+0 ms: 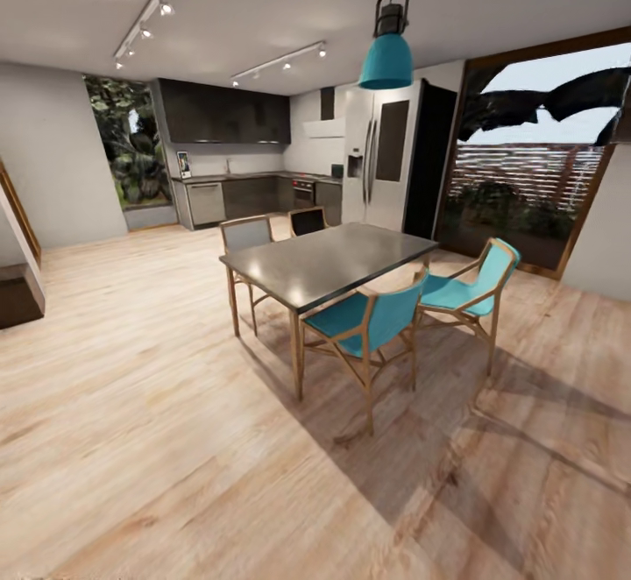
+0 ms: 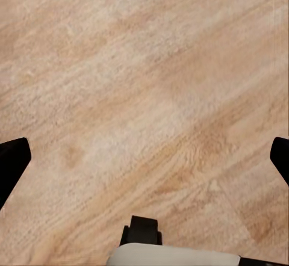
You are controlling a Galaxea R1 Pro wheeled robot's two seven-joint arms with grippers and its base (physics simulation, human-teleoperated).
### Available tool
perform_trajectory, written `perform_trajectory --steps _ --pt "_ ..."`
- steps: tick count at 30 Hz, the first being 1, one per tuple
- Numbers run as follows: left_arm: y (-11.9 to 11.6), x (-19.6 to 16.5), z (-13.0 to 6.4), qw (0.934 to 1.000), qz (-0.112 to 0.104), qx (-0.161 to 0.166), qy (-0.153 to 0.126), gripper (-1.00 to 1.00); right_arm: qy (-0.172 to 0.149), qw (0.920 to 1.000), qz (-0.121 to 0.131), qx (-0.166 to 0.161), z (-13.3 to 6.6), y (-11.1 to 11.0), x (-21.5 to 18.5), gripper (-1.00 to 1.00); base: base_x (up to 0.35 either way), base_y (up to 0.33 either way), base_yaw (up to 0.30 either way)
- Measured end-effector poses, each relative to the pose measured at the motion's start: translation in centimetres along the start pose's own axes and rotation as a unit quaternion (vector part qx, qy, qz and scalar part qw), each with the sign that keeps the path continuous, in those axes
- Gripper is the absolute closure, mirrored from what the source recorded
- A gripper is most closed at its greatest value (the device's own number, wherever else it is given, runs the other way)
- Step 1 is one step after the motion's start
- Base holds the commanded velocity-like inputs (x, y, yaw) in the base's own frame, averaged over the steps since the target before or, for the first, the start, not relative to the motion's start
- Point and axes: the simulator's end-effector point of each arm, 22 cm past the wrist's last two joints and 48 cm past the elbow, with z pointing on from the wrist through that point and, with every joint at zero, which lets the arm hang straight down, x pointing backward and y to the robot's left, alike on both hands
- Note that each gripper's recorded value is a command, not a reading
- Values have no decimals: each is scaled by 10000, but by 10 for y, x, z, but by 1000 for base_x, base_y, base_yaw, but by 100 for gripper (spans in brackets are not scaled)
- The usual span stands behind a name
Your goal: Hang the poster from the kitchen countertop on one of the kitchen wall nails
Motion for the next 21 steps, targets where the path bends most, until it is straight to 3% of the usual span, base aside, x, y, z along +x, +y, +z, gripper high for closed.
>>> perform_trajectory --steps 14,21 --pt "0 3 0 10000 3 -5 34 -100 34 10000 2 -3 0 0 3 -100 222 307 264" --pt "0 3 0 10000 5 -6 42 -100 72 10000 -8 -3 0 -2 6 -100 222 307 78"
